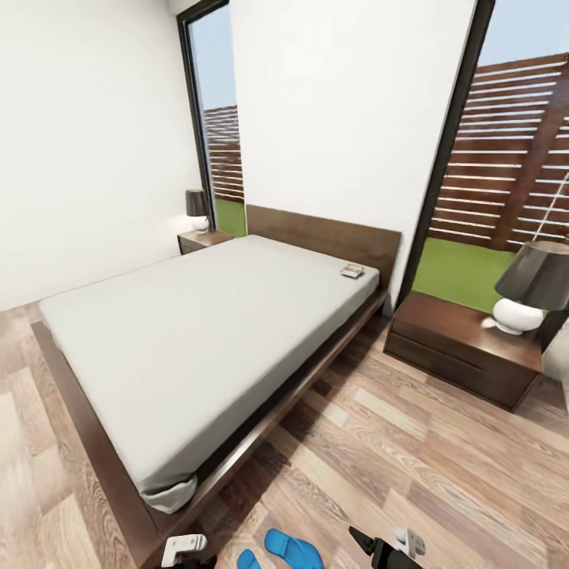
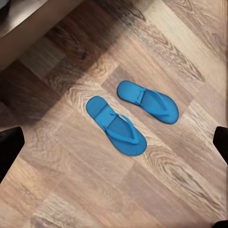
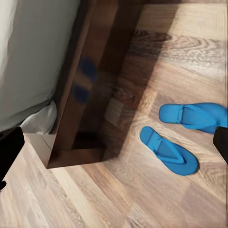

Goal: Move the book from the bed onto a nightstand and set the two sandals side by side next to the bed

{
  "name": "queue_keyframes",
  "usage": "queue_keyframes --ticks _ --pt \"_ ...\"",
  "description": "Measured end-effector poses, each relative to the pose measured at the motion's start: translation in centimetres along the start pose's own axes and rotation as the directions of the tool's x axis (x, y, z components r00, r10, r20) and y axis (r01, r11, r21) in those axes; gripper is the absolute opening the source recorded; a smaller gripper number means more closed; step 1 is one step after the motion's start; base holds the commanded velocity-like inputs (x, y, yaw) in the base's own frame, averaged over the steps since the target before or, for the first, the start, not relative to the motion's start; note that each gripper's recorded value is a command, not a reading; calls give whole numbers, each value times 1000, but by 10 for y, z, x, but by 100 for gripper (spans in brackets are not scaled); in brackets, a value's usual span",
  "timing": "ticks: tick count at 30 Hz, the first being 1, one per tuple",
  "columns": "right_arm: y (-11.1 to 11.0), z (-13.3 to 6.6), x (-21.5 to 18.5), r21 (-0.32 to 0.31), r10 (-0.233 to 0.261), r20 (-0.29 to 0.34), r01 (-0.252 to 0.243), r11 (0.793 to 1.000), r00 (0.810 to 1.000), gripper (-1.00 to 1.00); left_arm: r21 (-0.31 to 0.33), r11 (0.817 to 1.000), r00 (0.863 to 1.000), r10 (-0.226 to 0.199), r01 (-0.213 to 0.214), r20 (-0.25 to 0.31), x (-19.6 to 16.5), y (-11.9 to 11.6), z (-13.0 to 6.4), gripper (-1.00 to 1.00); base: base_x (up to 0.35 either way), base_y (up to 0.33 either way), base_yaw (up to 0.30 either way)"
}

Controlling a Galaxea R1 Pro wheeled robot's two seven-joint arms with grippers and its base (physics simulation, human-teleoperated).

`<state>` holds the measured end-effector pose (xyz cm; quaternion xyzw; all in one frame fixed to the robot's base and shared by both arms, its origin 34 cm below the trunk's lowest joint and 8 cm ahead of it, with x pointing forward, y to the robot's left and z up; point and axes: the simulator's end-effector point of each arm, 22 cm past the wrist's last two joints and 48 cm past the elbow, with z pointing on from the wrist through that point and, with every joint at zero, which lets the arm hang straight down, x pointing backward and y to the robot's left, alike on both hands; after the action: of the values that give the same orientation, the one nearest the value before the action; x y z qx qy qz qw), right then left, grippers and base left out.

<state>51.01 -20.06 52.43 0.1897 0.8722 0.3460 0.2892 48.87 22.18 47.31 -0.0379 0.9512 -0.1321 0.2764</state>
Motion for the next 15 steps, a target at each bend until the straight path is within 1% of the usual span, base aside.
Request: queue_keyframes --ticks 15 --pt "0 0 0 0 0 0 0 1000 1000 100 0 1000 1000 0 0 0 0 0 0 100 0 0 -283"
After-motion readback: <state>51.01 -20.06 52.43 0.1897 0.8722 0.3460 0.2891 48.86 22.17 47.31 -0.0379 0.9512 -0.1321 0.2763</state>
